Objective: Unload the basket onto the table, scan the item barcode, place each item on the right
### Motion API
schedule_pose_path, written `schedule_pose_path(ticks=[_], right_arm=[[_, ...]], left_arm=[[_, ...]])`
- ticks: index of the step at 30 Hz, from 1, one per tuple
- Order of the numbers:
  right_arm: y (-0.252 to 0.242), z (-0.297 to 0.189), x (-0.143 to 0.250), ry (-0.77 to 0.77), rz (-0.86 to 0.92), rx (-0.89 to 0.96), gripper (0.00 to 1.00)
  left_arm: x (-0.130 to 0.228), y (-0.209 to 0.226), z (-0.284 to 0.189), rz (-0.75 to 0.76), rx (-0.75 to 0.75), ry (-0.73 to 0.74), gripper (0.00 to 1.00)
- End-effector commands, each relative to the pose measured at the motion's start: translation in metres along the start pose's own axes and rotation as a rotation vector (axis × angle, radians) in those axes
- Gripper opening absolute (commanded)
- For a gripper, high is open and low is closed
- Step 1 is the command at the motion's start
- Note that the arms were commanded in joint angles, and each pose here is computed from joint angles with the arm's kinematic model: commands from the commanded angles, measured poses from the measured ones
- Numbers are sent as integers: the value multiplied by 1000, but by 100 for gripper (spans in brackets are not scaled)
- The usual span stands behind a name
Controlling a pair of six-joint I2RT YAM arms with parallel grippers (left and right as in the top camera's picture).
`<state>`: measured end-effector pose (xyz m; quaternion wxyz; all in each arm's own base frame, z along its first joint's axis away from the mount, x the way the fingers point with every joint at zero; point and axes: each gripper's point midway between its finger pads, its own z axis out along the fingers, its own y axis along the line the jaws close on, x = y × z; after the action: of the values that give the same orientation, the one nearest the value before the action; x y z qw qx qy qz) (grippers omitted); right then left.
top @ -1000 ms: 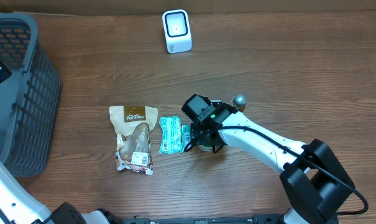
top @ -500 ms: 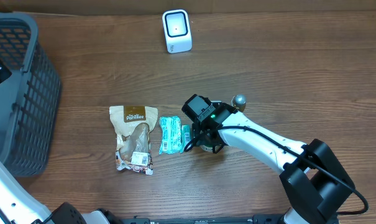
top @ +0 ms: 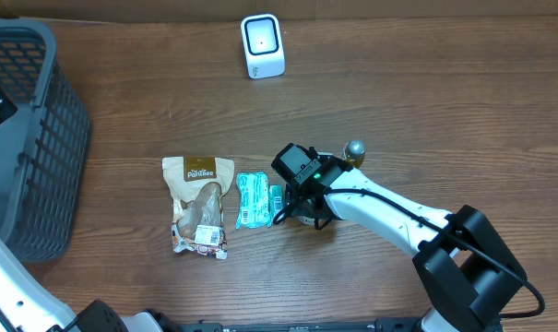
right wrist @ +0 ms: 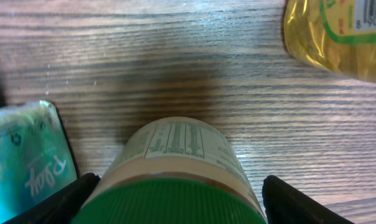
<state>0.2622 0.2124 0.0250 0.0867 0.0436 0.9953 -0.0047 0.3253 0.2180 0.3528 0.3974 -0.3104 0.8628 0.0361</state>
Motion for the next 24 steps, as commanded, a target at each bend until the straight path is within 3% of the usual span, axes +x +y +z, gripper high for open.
schedule_pose_path(ticks=[1,14,18,24], right_arm=[[-2,2,-3,-14,124,8,81],[-17,1,10,27,234,75,80],[-17,1,10,27,233,74,73],[-12,-3,5,21,91,58,67]], left_arm=[[2,-2,3,-6,12,8,100],[2,-2,3,-6,12,8,100],[2,-2,3,-6,12,8,100],[2,-2,3,-6,12,8,99]])
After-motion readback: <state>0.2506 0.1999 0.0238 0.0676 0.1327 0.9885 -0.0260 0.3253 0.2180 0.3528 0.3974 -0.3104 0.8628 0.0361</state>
